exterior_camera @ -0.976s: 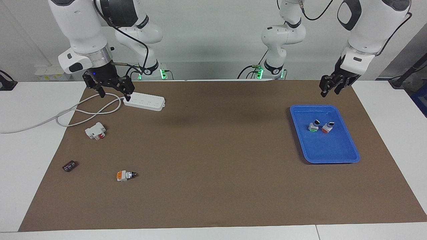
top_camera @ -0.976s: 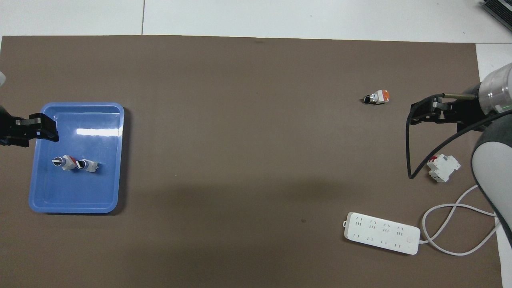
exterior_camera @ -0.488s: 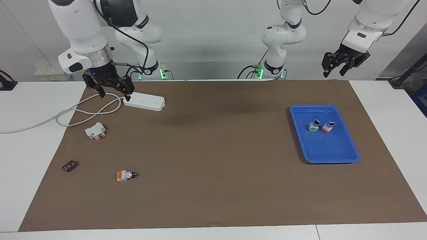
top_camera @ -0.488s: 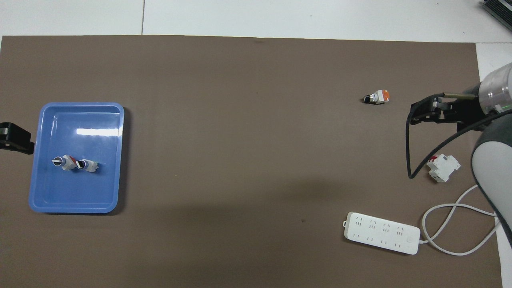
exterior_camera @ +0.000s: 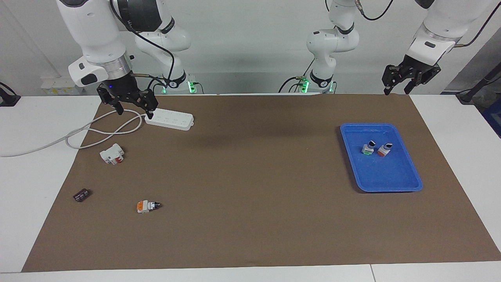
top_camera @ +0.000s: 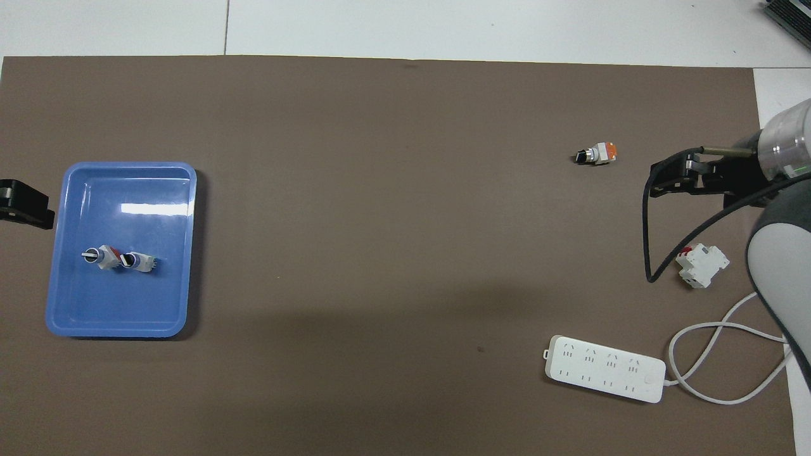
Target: Turn and place switch with both arms
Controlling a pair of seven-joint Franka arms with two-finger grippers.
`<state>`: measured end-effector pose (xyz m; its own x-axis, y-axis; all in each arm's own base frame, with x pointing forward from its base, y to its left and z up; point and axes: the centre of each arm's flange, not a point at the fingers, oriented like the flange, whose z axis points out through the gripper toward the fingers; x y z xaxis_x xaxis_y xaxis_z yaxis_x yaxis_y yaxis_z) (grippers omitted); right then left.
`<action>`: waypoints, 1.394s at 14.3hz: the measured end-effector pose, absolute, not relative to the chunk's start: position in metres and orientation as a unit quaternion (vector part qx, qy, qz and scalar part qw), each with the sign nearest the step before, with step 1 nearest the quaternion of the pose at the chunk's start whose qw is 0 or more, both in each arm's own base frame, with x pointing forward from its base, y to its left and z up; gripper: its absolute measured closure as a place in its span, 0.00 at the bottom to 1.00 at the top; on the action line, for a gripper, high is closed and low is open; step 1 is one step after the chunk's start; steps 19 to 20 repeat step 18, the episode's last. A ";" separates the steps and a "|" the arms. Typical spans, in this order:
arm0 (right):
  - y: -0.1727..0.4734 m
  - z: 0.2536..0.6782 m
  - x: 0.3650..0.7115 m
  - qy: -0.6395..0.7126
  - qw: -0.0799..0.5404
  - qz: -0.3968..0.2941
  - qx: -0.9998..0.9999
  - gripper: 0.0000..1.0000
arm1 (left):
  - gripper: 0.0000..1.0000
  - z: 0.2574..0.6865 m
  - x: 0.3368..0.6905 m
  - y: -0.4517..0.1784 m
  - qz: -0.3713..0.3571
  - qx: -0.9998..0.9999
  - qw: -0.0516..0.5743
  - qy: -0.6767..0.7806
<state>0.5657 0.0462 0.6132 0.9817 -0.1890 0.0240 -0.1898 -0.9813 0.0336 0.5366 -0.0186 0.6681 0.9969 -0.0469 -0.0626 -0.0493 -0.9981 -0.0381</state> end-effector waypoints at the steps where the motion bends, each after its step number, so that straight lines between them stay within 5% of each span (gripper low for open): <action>1: 0.046 0.613 0.566 -0.095 0.018 0.010 0.995 0.00 | 0.34 0.667 0.538 -0.016 0.029 -0.999 0.017 0.021; 8: 0.046 0.613 0.566 -0.095 0.018 0.010 0.995 0.00 | 0.31 0.654 0.545 -0.020 0.007 -1.000 0.001 0.016; 12: 0.046 0.613 0.566 -0.095 0.018 0.010 0.995 0.00 | 0.00 0.649 0.545 -0.019 -0.009 -1.000 0.001 0.014; 20: 0.046 0.613 0.566 -0.095 0.018 0.010 0.995 0.00 | 0.00 0.649 0.545 -0.016 -0.021 -1.000 0.000 0.011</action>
